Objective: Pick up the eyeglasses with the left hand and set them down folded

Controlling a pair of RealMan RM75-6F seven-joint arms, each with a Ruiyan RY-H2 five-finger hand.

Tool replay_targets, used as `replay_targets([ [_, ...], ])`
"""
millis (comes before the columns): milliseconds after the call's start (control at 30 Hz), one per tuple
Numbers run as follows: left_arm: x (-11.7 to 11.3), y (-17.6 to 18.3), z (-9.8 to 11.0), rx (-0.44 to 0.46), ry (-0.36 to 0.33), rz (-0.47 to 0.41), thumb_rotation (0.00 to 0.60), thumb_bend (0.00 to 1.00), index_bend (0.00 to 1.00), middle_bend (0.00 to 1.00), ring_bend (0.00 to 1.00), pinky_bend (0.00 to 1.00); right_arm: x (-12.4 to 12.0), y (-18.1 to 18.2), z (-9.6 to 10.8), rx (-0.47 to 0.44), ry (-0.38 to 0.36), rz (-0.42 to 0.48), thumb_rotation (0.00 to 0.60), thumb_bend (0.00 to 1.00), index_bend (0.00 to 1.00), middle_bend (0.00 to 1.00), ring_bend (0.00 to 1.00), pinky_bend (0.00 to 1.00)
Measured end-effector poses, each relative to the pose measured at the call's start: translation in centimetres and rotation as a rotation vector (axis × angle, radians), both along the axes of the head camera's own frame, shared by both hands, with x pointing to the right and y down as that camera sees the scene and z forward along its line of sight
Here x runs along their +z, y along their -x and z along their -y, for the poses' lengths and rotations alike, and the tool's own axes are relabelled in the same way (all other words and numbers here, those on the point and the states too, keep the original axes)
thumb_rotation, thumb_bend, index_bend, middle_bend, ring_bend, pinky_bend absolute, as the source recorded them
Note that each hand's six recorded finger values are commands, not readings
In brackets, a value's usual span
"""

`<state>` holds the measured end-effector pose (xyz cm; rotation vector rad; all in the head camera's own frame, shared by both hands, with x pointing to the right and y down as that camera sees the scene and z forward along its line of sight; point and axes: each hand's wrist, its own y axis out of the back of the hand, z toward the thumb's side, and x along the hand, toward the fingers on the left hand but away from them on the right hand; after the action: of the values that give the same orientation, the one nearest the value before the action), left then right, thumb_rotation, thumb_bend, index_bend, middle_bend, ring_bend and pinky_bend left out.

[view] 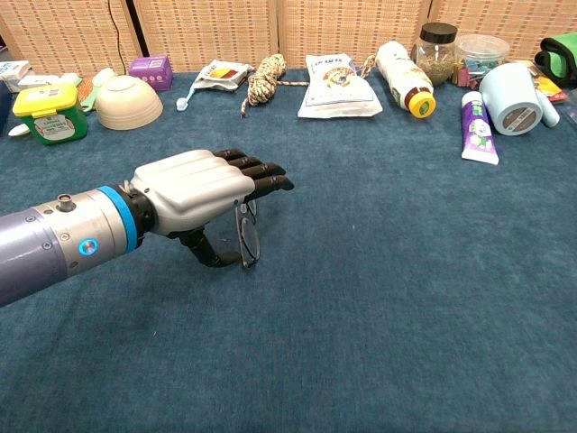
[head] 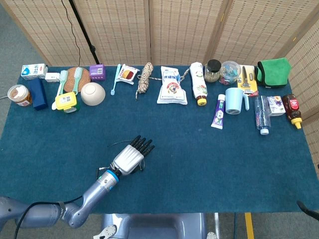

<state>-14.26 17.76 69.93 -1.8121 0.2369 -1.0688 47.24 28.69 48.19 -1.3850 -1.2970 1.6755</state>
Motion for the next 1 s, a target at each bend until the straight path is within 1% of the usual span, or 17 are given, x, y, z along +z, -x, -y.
replay_targets([
  [100,0.0,0.1,0.3,-0.013,-0.006,0.008,0.51,0.3,0.0,0.0,0.0,0.0,0.0,0.0,0.0,0.001,-0.005,0.0,0.6,0.0,0.01,0.0,0.0,0.0],
  [267,-0.3,0.5,0.8,-0.069,-0.019,-0.006,0.509,0.3,0.0,0.0,0.0,0.0,0.1,0.1,0.1,-0.005,-0.002,0.006,0.6,0.0,0.01,0.0,0.0,0.0],
  [400,-0.2,1.0,0.7,-0.076,0.03,0.001,0.509,0.3,0.0,0.0,0.0,0.0,0.1,0.2,0.2,-0.006,-0.004,0.008,0.6,0.0,0.01,0.0,0.0,0.0],
  [533,-0.5,2.3,1.1,-0.075,0.075,0.029,0.509,0.3,0.0,0.0,0.0,0.0,0.2,0.3,0.2,-0.01,-0.003,0.011,0.6,0.0,0.01,0.0,0.0,0.0],
  [667,-0.7,3.5,1.9,-0.079,0.093,0.058,0.51,0.3,0.0,0.0,0.0,0.0,0.2,0.4,0.2,-0.013,-0.004,0.013,0.6,0.0,0.01,0.0,0.0,0.0],
  [800,-0.6,3.8,2.6,-0.081,0.105,0.079,0.511,0.3,0.01,0.0,0.0,0.0,0.0,0.4,0.0,-0.01,-0.006,0.008,0.6,0.0,0.01,0.0,0.0,0.0],
  [1000,-0.3,3.7,3.1,-0.046,0.103,0.121,0.511,0.3,0.02,0.0,0.0,0.0,-0.2,0.4,-0.1,-0.003,-0.009,0.002,0.6,0.0,0.01,0.0,0.0,0.0],
])
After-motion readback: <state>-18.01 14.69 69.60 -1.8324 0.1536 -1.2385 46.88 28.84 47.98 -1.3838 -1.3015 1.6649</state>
